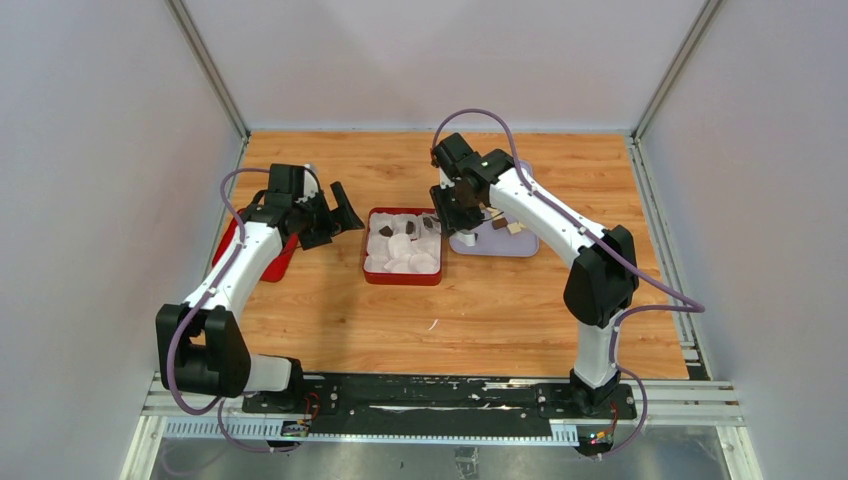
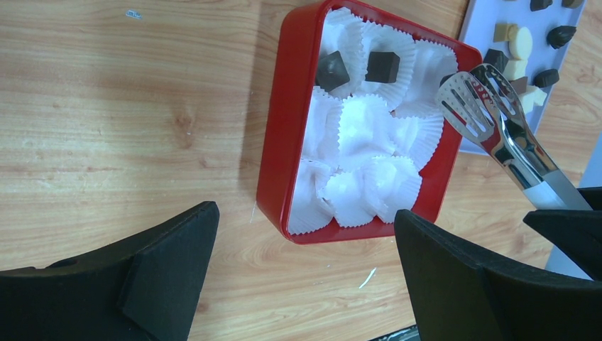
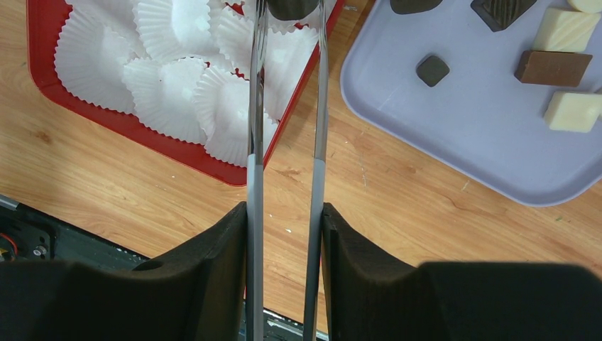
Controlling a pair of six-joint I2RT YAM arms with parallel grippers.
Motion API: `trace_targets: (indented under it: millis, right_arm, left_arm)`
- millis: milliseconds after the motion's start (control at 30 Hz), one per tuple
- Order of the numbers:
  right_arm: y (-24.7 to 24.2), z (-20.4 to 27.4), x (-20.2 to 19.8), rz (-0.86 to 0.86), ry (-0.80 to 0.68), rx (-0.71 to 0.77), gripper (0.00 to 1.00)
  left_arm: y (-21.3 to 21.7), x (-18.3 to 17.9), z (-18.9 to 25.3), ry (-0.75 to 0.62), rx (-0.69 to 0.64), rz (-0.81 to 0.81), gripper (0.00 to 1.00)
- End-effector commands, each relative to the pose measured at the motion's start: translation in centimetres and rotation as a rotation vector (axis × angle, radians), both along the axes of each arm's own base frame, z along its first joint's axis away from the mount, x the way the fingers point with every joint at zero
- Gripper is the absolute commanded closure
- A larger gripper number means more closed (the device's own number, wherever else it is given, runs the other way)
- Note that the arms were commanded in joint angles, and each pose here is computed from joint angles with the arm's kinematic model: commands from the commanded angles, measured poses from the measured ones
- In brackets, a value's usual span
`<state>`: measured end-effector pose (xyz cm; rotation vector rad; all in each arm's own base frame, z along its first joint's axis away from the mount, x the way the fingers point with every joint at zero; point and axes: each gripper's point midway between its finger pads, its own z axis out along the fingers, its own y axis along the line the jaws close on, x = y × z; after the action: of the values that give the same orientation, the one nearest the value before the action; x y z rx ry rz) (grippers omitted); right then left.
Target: Pack the chocolate
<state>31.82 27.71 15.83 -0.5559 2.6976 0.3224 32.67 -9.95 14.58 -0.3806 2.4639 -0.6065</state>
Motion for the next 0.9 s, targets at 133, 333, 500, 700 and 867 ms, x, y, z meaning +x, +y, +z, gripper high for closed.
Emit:
trace_targets:
  millis: [133,333,500,700,867]
  right_arm:
    - [0.4,-0.3,-0.2,0.008,0.004,-0.013,0.55]
    - [0.6,-0.2,0.0,0.014,-0.001,-0.010,0.56]
    - [0.8,1.6,0.2,0.015,-0.038,0.025,0.70]
    - [0.3,6.2,0.5,0.005,-0.166,0.085,0.87]
    - [-4.7,6.4,1.4,-0.136,-0.245,0.001,0.89]
  left_arm:
    - [0.2,-0.3,0.5,-0.016,0.002,0.001,0.00]
    - [0.2,-0.3,0.5,-0.017,0.002,0.001,0.00]
    - [0.1,-0.1,0.6,-0.019,0.000,-0.002,0.00]
    - [0.1,0.2,0.8,-0.019,0.001,-0.008,0.00]
    - [0.2,0.2,0.8,-0.017,0.008,-0.007,0.00]
